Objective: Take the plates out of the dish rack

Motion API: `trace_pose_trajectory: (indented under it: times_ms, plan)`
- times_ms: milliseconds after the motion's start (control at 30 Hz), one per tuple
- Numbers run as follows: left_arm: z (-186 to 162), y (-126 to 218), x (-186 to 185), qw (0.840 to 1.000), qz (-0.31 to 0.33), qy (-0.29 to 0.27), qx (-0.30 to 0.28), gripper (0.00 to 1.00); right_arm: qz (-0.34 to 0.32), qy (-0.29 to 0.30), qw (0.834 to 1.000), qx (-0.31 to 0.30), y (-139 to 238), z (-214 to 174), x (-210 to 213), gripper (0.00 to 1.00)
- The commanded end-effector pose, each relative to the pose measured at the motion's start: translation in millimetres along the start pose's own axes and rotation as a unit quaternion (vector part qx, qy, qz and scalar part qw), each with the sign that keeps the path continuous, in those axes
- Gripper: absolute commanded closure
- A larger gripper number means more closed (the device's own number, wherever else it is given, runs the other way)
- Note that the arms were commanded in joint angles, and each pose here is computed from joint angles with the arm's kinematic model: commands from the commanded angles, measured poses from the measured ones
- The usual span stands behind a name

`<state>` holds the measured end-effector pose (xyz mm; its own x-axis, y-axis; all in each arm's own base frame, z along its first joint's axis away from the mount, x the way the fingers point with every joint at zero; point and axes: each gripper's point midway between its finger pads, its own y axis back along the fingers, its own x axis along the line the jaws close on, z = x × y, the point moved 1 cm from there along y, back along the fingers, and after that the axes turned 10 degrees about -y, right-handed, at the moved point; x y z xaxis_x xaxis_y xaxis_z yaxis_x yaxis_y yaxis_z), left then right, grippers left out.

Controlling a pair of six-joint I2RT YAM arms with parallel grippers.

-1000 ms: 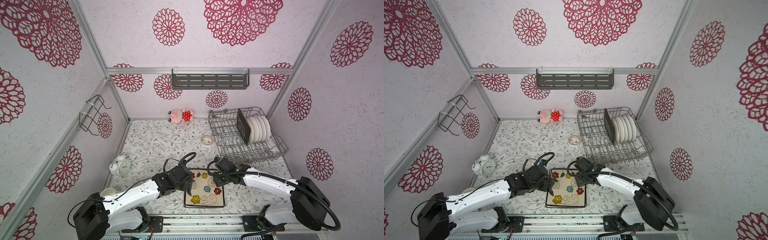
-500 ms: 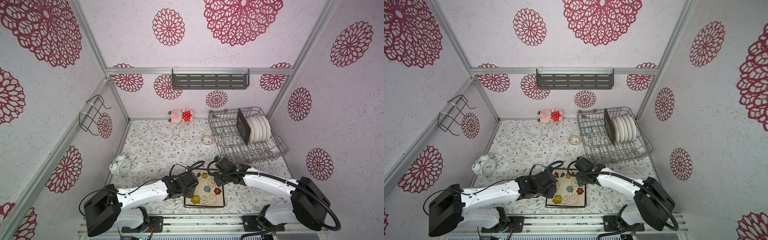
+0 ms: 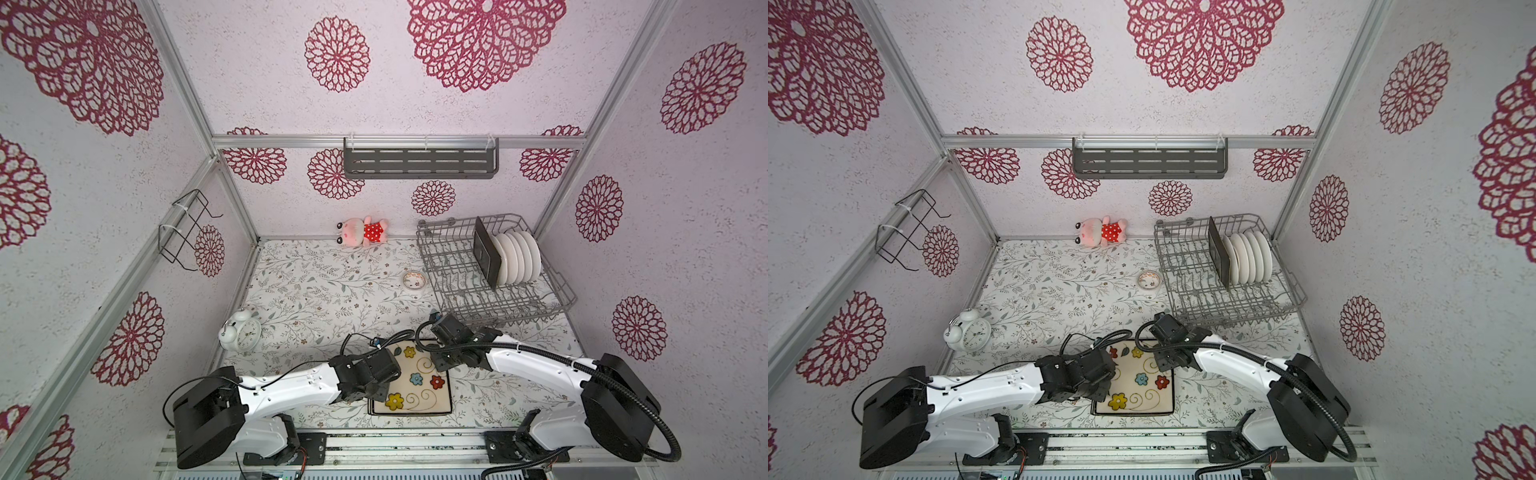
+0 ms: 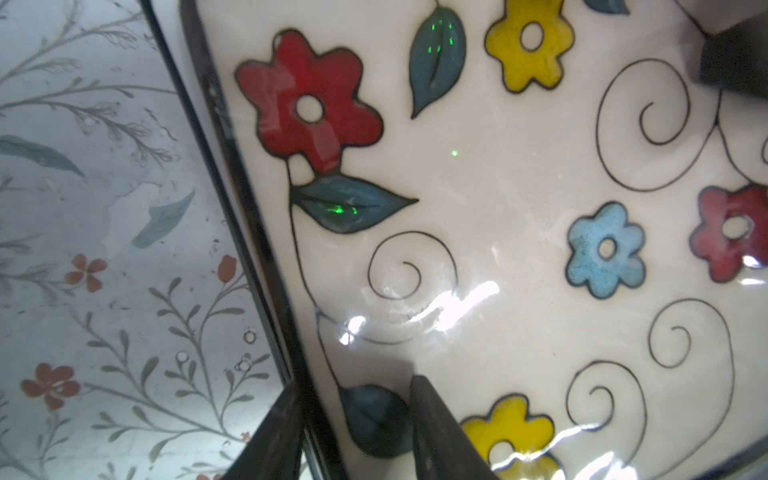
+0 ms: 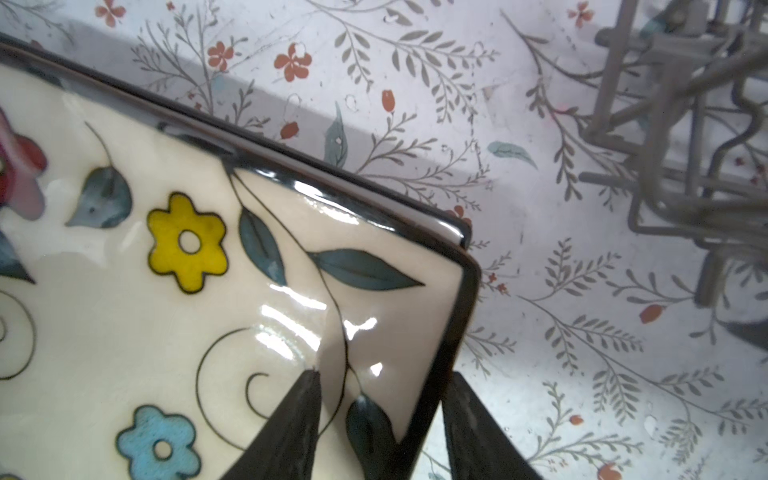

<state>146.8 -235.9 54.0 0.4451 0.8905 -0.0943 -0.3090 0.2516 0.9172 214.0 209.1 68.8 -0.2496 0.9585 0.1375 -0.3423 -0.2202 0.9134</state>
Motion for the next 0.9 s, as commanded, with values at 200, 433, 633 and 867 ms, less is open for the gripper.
trace_pose_trajectory:
  times_ms: [200, 433, 633, 867]
  plan:
    - [8.8, 14.4, 4.9, 0.999, 0.034, 0.011, -0.018, 0.45, 0.026, -0.014, 0.999, -0.013, 13.8, 8.8, 9.1, 0.51]
    - [23.1, 36.8, 22.2, 0.996, 0.075, 0.005, -0.052, 0.28, 0.025, -0.033, 0.999, -0.013, 25.3, 4.8, 4.2, 0.44]
    - [59.7, 90.1, 47.7, 0.985, 0.114, -0.004, -0.128, 0.16, -0.039, -0.001, 0.993, -0.107, 87.0, 43.6, -18.1, 0.19]
    - [99.1, 165.9, 92.6, 0.962, 0.118, 0.013, -0.244, 0.01, -0.151, 0.020, 0.950, -0.273, 177.5, 121.9, -80.9, 0.01]
